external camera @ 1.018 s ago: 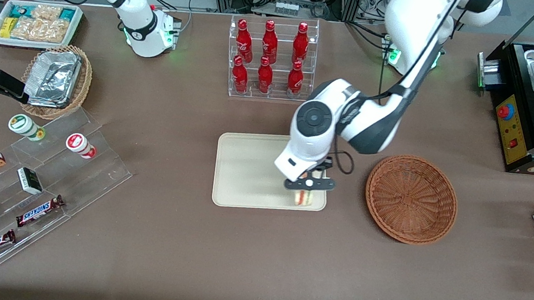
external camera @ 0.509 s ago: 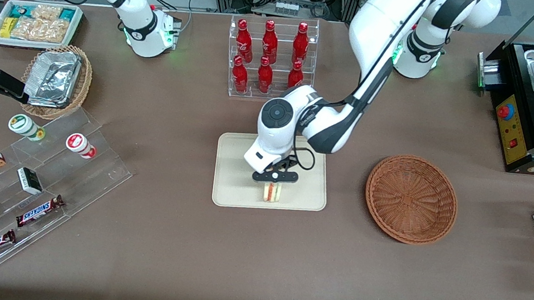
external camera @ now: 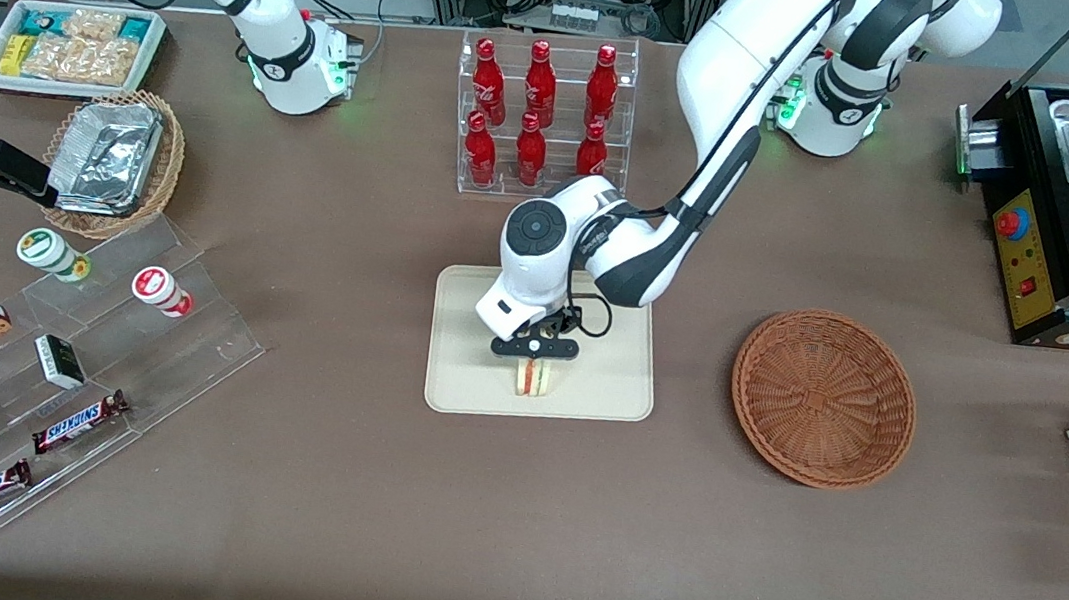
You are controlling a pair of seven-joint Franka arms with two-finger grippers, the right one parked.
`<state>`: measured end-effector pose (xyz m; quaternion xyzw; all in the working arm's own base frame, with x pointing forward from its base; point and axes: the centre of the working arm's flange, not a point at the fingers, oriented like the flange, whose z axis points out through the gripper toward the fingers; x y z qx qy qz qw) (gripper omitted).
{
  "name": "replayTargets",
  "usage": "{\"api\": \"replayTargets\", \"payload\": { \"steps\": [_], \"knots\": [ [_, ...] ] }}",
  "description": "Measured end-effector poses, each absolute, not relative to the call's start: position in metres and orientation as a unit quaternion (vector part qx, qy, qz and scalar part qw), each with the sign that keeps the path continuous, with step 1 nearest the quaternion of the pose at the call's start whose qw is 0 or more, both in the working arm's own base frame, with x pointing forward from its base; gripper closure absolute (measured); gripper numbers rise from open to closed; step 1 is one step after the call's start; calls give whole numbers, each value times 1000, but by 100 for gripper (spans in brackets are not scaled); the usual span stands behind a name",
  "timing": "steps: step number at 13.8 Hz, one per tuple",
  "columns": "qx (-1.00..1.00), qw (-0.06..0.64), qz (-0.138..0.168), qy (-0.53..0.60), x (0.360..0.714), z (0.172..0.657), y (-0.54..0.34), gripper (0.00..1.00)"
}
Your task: Place sandwich from basket to tray
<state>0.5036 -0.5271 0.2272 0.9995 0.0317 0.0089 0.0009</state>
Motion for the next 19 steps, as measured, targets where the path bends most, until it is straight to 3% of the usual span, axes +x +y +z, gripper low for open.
{"api": "replayTargets", "payload": {
  "steps": [3,5,6,12,19],
  "knots": [
    [999,3,16,37,511,265,-527,24],
    [998,8,26,53,519,324,-517,4],
    [997,10,30,67,525,359,-504,0],
    [988,-4,26,152,555,538,-355,0],
    [997,-25,-8,68,538,630,-178,0]
  ]
}}
